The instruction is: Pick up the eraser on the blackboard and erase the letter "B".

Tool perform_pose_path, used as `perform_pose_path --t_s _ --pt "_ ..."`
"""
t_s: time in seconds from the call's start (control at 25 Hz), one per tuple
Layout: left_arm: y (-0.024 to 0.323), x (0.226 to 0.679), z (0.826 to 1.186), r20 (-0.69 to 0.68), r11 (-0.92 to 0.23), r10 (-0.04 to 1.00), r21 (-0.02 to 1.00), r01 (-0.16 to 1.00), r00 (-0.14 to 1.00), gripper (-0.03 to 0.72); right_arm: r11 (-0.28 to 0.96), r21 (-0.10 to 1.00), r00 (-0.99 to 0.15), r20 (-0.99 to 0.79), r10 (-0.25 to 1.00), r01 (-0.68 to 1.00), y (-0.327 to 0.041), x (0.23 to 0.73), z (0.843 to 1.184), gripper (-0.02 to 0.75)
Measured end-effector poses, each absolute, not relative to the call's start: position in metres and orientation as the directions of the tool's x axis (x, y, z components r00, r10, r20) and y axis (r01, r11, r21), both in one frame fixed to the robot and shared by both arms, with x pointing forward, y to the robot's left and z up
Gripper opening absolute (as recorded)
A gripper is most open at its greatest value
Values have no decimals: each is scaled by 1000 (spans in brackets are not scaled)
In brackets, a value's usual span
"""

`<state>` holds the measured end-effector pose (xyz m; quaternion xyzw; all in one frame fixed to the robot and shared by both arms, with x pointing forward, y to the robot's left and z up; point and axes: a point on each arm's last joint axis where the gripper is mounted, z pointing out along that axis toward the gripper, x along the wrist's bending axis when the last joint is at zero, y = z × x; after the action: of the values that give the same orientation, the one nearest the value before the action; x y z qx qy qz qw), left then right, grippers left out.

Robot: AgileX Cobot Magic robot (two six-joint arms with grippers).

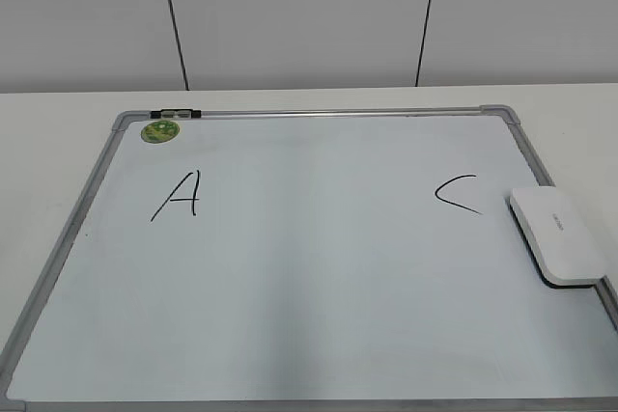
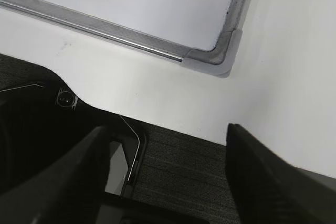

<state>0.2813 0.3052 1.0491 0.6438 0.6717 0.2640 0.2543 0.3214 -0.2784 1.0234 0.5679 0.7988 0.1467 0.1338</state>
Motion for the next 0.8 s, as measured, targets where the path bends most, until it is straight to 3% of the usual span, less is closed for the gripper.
perform_pose_path --t_s 0.4,0.8 --pt "307 273 1051 -8 51 998 721 691 -65 419 309 420 -317 -54 947 853 -280 317 1027 510" --pt "308 239 1055 -33 70 996 854 515 -80 419 203 655 -206 -73 976 728 -294 279 1043 510"
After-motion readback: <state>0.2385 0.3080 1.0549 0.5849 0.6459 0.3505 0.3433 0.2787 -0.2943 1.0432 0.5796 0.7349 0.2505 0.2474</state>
